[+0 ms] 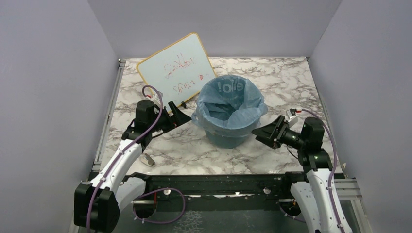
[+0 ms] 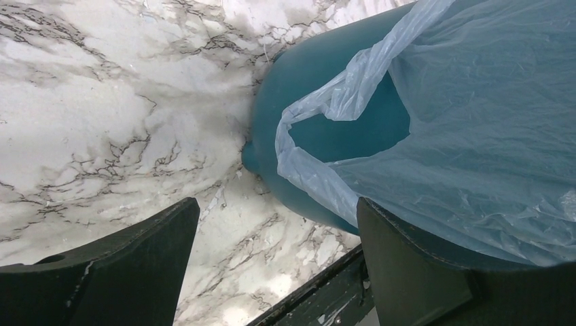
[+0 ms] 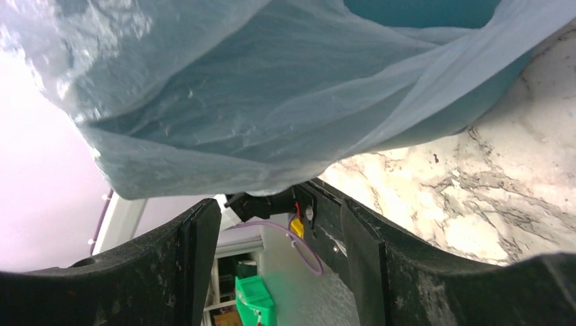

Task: Put the trash bags into the trash bin
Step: Place the trash bag in the trash bin.

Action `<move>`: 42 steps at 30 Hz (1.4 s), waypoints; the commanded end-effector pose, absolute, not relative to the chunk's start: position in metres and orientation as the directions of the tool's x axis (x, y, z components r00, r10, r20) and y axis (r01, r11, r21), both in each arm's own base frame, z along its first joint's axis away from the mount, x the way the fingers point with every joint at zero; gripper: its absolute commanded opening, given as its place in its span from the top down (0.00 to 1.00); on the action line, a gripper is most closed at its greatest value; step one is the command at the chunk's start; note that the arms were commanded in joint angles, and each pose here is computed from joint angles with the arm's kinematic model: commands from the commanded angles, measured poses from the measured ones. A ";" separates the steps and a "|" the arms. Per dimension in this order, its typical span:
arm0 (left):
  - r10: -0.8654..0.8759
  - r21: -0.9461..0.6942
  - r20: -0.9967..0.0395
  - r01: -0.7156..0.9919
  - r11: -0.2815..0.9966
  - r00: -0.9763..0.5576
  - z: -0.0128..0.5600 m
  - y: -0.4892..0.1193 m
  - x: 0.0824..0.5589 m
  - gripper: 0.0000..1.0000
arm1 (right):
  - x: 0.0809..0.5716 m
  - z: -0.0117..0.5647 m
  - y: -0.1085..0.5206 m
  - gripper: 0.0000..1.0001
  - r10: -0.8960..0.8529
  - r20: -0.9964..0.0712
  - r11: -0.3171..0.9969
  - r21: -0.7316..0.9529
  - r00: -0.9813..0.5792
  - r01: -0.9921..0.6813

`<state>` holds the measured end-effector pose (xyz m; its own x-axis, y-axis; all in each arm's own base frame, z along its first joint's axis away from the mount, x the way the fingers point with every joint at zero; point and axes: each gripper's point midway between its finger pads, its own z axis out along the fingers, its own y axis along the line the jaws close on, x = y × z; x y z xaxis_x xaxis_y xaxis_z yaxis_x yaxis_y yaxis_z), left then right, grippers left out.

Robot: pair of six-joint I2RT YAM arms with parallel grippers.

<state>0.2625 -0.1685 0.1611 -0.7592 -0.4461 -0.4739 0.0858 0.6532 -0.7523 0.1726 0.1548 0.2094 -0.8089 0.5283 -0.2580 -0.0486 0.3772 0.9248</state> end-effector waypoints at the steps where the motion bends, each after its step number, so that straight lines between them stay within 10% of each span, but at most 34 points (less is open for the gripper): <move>1: -0.446 -0.765 -0.494 0.128 0.631 -0.747 0.174 -0.172 0.265 0.12 | 0.183 0.228 0.159 0.29 0.524 -0.271 0.341 0.936 -0.807 -0.093; 33: -0.457 -0.766 -0.482 0.108 0.633 -0.747 0.170 -0.170 0.261 0.12 | 0.195 0.116 0.173 0.28 0.555 -0.172 0.450 0.885 -0.814 0.120; 42: -0.452 -0.765 -0.479 0.105 0.636 -0.752 0.166 -0.170 0.260 0.12 | 0.169 0.142 0.166 0.29 0.483 -0.342 0.510 0.858 -0.807 -0.058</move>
